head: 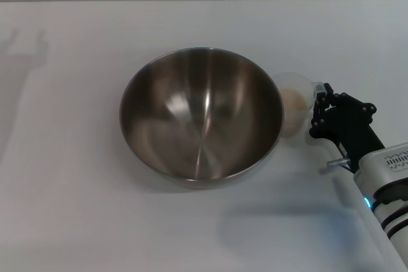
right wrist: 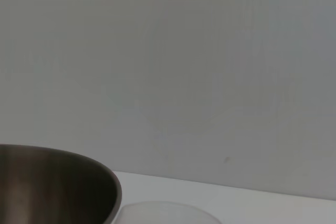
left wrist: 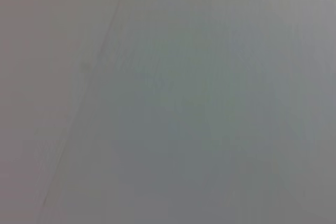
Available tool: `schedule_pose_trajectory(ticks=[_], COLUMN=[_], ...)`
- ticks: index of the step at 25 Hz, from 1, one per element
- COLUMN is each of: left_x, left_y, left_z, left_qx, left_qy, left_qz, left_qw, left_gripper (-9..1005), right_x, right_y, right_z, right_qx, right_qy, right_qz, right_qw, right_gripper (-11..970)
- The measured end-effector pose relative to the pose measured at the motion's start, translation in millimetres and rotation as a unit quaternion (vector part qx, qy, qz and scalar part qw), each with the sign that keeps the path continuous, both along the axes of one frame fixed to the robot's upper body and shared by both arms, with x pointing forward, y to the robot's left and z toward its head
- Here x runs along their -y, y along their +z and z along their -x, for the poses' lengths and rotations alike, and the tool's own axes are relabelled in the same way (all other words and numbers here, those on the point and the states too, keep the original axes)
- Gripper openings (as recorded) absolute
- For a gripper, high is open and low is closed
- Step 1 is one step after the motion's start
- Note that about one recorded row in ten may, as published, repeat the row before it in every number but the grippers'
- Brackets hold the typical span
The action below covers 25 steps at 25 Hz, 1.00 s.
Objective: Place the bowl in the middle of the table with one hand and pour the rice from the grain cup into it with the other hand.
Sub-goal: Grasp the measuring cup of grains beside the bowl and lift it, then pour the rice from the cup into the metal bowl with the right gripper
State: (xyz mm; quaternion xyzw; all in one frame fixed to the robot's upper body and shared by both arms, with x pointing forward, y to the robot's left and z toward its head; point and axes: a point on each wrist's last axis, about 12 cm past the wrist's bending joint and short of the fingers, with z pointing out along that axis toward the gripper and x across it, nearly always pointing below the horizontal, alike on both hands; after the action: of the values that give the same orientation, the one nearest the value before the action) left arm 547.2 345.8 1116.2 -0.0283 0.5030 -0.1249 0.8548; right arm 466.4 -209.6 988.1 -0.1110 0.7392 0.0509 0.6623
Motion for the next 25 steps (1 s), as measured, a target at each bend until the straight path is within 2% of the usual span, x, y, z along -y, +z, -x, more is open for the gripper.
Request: schedule_pose_trajectory(ticks=[1,7,13,16,18,22,25], left_x=[-0.1,-0.3,1.9,2.2,2.7,6.2,6.7], left_y=[0.4,0.1,-1.8,-3.4,-3.8,-4.8,-5.1], left_z=[0.6,1.6,2.6,3.2,3.3,3.2,3.0], left_qx=[0.002,0.003,0.002,-0.001,-0.002,-0.003,-0.004], left_qy=[-0.001,-0.001,0.000,0.000,-0.001,-0.002,-0.002], left_qz=[0.001,0.002,0.004,0.004,0.004,0.006,0.007], left_qw=[1.000,1.000,1.000,1.000,1.000,1.000,1.000], left_gripper=[544,544,544,544,544,544,544], right_x=[0.3,5.4,18.3,29.8,32.0,33.2,31.3], right_y=[0.2,2.9,16.3,34.2,38.8,57.4,62.7], right_z=[-0.5,0.1,-2.3,-17.4,-22.1,-40.2,-45.2], right_qx=[0.000,0.013,0.073,0.137,0.152,0.213,0.231], right_qy=[-0.004,-0.023,-0.062,-0.090,-0.093,-0.081,-0.073], right_qz=[-0.003,-0.010,-0.018,-0.010,-0.006,0.013,0.027], right_qw=[1.000,1.000,0.995,0.986,0.984,0.974,0.970], right_gripper=[52,24,20,18,17,15,13])
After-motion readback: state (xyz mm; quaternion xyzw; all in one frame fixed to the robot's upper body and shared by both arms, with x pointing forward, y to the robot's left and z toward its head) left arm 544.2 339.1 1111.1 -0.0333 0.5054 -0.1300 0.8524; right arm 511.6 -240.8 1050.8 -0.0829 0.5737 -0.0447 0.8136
